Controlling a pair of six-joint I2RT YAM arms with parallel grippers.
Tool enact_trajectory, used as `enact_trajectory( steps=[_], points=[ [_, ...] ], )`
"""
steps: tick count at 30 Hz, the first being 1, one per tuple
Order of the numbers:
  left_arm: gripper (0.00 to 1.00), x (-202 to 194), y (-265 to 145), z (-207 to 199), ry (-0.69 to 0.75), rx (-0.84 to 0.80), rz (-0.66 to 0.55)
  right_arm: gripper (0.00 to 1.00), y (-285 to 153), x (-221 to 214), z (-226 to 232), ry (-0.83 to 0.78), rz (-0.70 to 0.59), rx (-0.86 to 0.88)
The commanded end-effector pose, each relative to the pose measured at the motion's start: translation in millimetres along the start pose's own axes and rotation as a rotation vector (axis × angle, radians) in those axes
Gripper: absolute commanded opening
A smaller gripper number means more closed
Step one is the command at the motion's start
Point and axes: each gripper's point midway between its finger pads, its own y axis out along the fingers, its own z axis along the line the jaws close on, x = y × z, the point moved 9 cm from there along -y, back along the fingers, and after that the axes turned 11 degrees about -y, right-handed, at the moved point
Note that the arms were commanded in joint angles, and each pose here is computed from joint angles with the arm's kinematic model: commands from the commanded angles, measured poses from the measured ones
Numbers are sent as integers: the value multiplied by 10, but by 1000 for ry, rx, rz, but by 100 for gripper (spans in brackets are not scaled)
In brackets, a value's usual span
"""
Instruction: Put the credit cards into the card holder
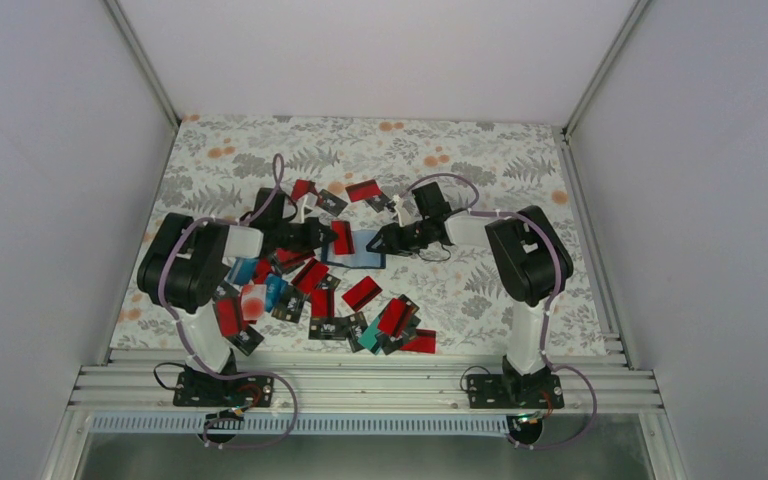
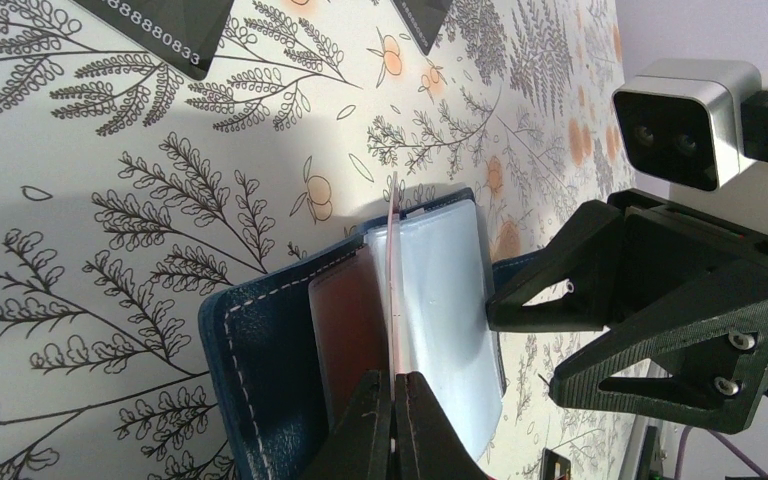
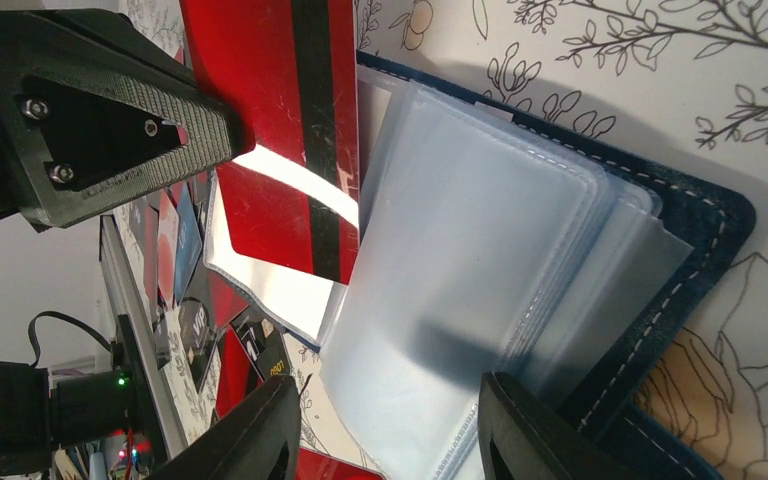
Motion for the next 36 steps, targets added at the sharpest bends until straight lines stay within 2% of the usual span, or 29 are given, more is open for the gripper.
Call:
enact_trajectory(
  steps=[1,11,17,26,36],
  points=[
    [2,-42,70,66,-46,3,-1,47,28,4,-63,-9,-5,-9],
    [2,-92,126,113,-112,-22,35,46,-5,-22,-81,-3,-1,-32],
    [2,-74,117,50,-104,-38,42,46,-142,33,-67,-23,-16,-108],
    [2,-75,124,-53,-94,-41,46,46,-258,118,34,-48,-43,-123],
    [2,-106,156,-75,-164,-25,53,46,-358,134,54,-48,-67,-202]
  ],
)
